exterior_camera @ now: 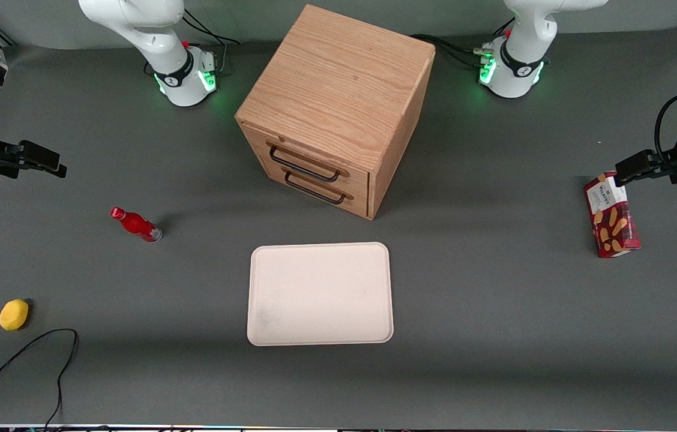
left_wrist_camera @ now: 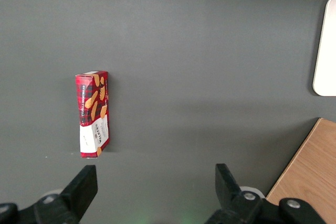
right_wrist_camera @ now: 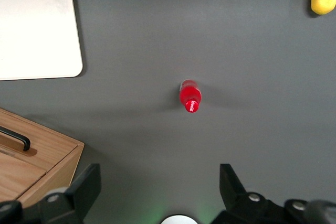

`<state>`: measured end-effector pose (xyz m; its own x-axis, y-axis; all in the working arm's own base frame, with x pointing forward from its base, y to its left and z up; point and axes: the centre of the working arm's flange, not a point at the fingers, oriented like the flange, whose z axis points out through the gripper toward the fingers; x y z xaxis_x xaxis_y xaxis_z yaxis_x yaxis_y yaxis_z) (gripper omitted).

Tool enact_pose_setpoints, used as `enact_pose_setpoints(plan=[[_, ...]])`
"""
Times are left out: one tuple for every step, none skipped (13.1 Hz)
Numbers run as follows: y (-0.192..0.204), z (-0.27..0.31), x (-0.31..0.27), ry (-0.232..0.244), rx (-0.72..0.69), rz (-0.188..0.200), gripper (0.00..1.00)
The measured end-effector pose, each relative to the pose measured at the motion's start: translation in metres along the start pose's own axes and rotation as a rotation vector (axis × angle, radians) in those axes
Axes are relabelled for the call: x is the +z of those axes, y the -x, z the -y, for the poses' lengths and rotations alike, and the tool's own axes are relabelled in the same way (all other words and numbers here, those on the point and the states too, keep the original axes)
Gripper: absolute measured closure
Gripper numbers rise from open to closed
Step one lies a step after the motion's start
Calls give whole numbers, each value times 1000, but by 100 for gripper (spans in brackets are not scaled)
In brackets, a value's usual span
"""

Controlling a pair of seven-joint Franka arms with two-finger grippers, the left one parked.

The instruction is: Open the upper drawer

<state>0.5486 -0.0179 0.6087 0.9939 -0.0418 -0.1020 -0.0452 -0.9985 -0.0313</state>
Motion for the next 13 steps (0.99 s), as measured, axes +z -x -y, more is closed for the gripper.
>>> enact_pose_setpoints(plan=[[0, 0, 0, 0, 0, 0, 0], [0, 1, 0, 0, -2, 1, 0], [0, 2, 0, 0, -3, 1, 0], [0, 2, 0, 0, -4, 2, 0], [0, 2, 0, 0, -4, 2, 0], [0, 2, 0, -1, -4, 2, 0], [0, 2, 0, -1, -4, 1, 0], [-1, 2, 0, -2, -4, 1, 0], [-3, 3, 0, -2, -5, 0, 0], [-5, 4, 0, -3, -7, -2, 0], [-7, 5, 0, -4, -10, -3, 0], [-8, 8, -1, -12, -13, -3, 0], [-8, 13, -1, -21, -21, -4, 0]])
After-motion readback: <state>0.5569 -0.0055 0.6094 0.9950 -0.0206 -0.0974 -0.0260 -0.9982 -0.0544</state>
